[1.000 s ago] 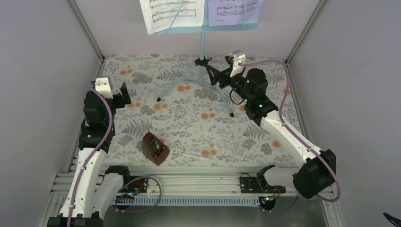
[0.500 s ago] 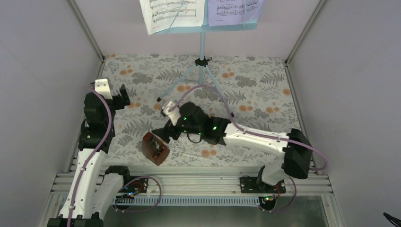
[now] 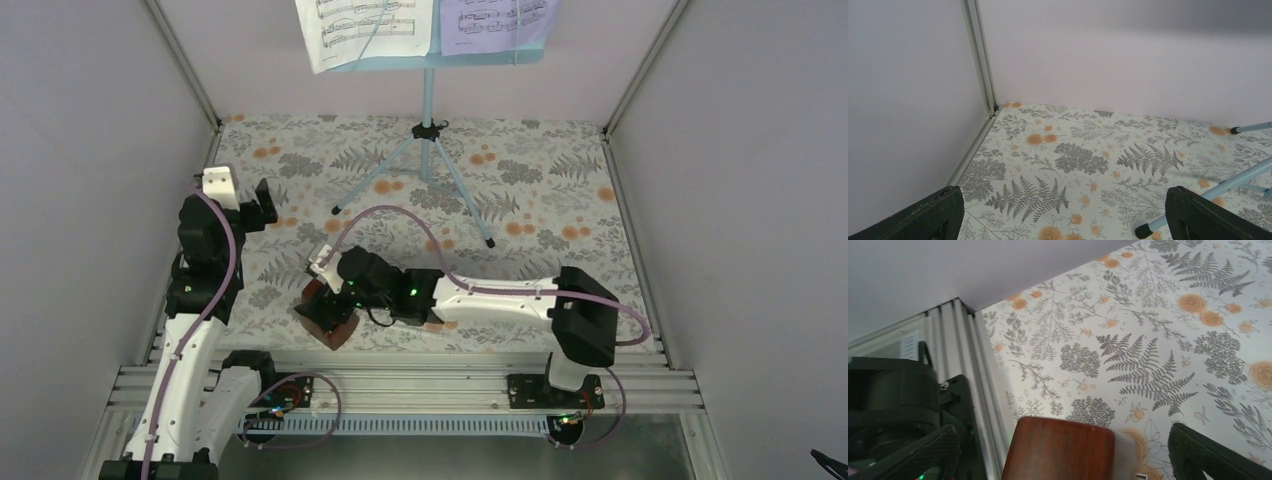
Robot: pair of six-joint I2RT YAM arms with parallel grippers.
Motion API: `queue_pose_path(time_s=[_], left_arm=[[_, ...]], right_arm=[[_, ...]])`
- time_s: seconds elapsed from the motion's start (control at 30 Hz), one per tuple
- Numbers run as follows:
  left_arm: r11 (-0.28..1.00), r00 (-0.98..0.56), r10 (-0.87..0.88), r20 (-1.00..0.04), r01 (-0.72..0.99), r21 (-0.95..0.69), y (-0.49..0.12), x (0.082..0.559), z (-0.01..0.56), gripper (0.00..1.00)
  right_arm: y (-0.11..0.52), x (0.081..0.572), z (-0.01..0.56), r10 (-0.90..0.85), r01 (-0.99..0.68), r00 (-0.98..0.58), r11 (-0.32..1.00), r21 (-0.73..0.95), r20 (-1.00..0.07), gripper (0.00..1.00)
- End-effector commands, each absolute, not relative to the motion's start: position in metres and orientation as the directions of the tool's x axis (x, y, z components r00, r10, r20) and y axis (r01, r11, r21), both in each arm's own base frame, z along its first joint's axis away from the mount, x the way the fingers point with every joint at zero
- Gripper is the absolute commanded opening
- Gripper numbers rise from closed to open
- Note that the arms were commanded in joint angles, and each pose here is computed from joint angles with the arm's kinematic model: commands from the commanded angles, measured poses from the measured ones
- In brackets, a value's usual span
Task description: Pack up the instrument practice props
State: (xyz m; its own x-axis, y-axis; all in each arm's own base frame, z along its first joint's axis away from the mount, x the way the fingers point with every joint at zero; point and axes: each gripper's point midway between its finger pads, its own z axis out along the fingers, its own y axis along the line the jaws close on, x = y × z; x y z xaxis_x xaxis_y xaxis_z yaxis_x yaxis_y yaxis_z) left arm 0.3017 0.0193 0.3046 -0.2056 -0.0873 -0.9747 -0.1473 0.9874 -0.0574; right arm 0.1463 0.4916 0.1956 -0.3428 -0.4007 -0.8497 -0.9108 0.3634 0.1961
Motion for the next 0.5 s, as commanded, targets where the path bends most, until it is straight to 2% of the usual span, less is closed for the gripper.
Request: queue_pose_path(time_s=[0.0, 0.27, 0.47], left_arm=[[0.988, -0.189, -0.088, -0.978, -0.138, -0.063, 0.017, 0.302, 0.314, 1.0], [0.987, -0.18, -0.103, -0.978, -0.143, -0.077, 0.018, 0.303, 0.317, 1.0], [0.98, -0.143, -0.183, -0.973, -0.103, -0.17, 0.009, 0.31, 0.348, 1.0]], right_arm=[[0.51, 0.144, 0.191, -0.383, -0.881, -0.335, 0.45, 0.143, -0.861, 0.97], [0.507, 0.148, 0.173, -0.391, -0.833, -0.331, 0.549, 0.07, -0.859, 0.79], [0.481, 0.173, 0.175, -0.321, -0.714, -0.374, 0.698, 0.049, -0.87, 0.65]])
